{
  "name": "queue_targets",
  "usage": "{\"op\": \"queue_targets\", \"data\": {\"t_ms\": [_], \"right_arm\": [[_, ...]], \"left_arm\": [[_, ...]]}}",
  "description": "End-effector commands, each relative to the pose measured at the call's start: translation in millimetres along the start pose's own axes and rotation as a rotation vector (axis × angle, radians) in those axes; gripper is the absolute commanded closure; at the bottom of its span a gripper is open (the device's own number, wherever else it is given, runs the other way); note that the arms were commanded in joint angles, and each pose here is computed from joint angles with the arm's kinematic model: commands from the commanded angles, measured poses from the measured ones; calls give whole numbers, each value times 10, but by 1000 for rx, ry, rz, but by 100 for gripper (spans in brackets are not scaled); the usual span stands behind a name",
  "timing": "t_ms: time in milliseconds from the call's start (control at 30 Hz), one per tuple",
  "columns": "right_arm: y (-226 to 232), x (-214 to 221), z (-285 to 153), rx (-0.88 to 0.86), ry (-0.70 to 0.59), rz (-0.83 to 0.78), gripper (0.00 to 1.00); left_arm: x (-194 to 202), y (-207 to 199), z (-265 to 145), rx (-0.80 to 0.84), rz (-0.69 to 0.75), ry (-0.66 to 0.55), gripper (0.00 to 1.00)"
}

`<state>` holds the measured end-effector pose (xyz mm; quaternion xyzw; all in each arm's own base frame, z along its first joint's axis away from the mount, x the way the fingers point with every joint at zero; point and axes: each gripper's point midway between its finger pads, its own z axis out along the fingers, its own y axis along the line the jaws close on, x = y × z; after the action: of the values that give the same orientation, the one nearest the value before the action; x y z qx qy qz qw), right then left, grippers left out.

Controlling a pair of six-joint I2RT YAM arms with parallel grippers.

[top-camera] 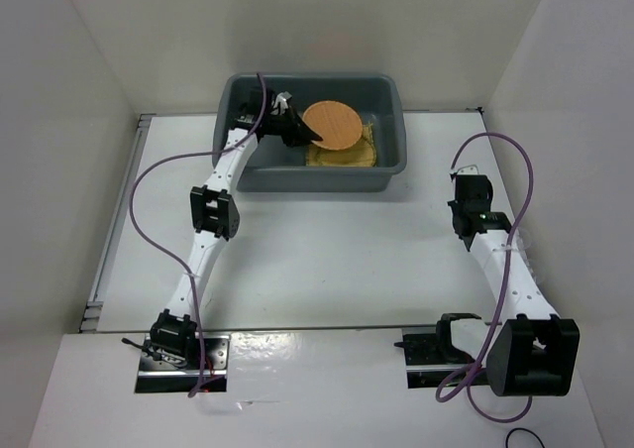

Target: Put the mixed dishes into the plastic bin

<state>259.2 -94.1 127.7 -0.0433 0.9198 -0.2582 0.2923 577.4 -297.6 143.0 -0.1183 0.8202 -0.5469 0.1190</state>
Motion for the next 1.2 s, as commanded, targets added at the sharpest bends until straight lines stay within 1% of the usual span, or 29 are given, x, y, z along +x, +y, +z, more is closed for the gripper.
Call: {"op": "queue_targets", "data": {"t_ms": [0,133,167,233,267,300,367,467,567,633,733,900,1000,1100,1133,1167], "right_arm": [[-68,-140,-43,35,-65,54,100],[-57,-157,-31,40,-67,48,100],[-49,-165,-39,45,-69,52,100],[-39,-179,-26,56,-67,43,100],[-17,-194,-37,57,-72,43,100],[2,-195,-32,62,-68,31,100],[41,-178,-4,64,-60,27,100],[48,-186,-12,68,-63,21,100],[44,-172,3,75,-53,17,100],[44,-172,3,75,-53,17,100],[37,-177,20,84,-51,17,100],[41,-177,20,84,-51,26,100],[41,-177,20,84,-51,26,100],[41,-177,20,84,-51,26,100],[41,-177,20,84,-51,26,100],[41,-177,20,84,-51,26,100]], "left_arm": [[-60,-410,-228,111,39,-4,100],[-131,-183,-159,91,-9,-10,100],[-131,-186,-159,91,-20,-10,100],[-81,-86,-61,89,-39,14,100],[-73,-109,-66,100,-29,21,100],[-41,-27,26,97,-55,33,100],[2,36,68,120,-81,72,100],[116,33,173,124,-85,103,100],[180,120,250,118,-98,125,100],[191,190,274,108,-114,131,100],[236,177,310,108,-102,139,100],[292,280,394,97,-116,154,98],[356,316,445,95,-122,174,94],[376,318,438,95,-129,184,87],[383,328,437,90,-136,187,84],[384,332,437,91,-126,186,78]]}}
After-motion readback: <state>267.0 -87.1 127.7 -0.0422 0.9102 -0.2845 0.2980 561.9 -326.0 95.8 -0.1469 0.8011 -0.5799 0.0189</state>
